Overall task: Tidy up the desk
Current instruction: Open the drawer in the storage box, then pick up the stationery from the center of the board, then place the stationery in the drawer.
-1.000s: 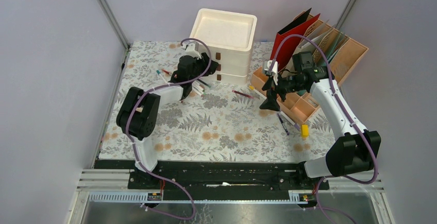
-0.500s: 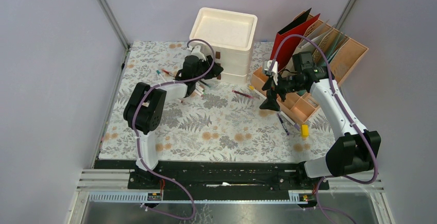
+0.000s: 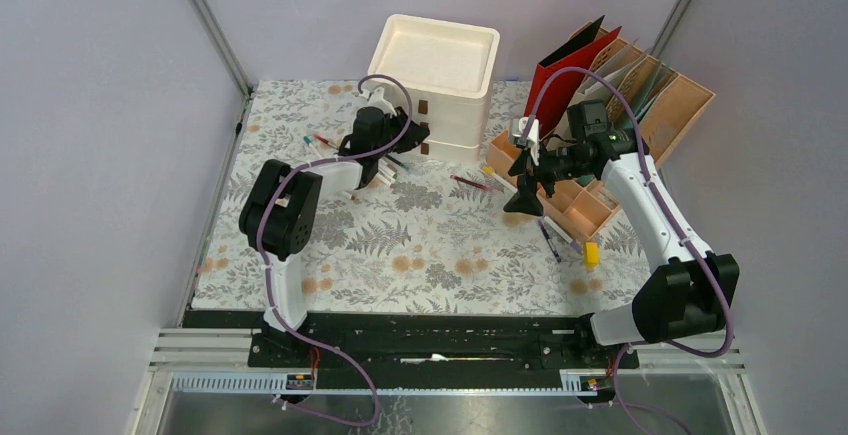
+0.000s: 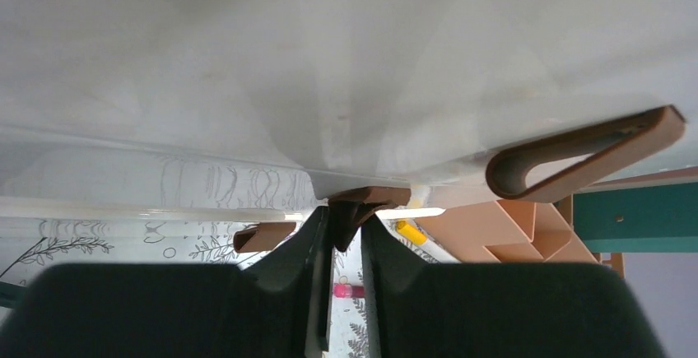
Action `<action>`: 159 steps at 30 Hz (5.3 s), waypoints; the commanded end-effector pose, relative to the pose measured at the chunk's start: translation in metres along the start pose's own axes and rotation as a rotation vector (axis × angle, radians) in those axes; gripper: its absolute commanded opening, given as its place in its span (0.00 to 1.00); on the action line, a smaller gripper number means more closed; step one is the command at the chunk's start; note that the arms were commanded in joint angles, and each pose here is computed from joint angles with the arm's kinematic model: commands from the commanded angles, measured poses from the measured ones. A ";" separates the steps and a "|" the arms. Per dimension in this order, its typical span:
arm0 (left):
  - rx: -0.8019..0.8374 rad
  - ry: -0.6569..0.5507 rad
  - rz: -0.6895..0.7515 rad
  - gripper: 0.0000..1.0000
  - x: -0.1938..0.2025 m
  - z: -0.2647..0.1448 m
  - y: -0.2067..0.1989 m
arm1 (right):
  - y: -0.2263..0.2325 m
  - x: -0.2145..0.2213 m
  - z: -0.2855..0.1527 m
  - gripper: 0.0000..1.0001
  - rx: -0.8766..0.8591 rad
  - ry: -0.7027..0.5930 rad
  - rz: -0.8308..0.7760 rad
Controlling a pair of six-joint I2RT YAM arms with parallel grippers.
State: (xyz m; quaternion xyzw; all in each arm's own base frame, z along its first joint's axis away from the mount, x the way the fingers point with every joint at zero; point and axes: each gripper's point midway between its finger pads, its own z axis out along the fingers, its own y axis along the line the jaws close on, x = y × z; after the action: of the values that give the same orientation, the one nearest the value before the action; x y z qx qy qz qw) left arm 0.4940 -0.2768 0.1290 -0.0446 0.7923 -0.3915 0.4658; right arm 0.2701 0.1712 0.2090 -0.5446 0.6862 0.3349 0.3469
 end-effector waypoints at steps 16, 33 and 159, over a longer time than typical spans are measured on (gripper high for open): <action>0.222 -0.125 0.027 0.00 -0.036 -0.032 -0.053 | 0.006 -0.008 -0.001 1.00 -0.012 -0.028 -0.016; 0.224 -0.058 0.001 0.00 0.000 -0.063 -0.044 | 0.006 -0.008 0.000 1.00 -0.017 -0.032 -0.010; -0.261 -0.161 0.464 0.99 -0.059 -0.288 -0.010 | -0.126 -0.134 0.113 0.00 0.461 0.368 -0.480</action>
State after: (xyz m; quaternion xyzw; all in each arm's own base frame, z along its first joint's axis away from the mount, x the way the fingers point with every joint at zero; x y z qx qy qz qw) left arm 0.2981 -0.0960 0.2401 0.0530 0.8013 -0.1707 0.5710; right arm 0.4066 0.2990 0.2402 -0.6469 0.6624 0.0512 0.3745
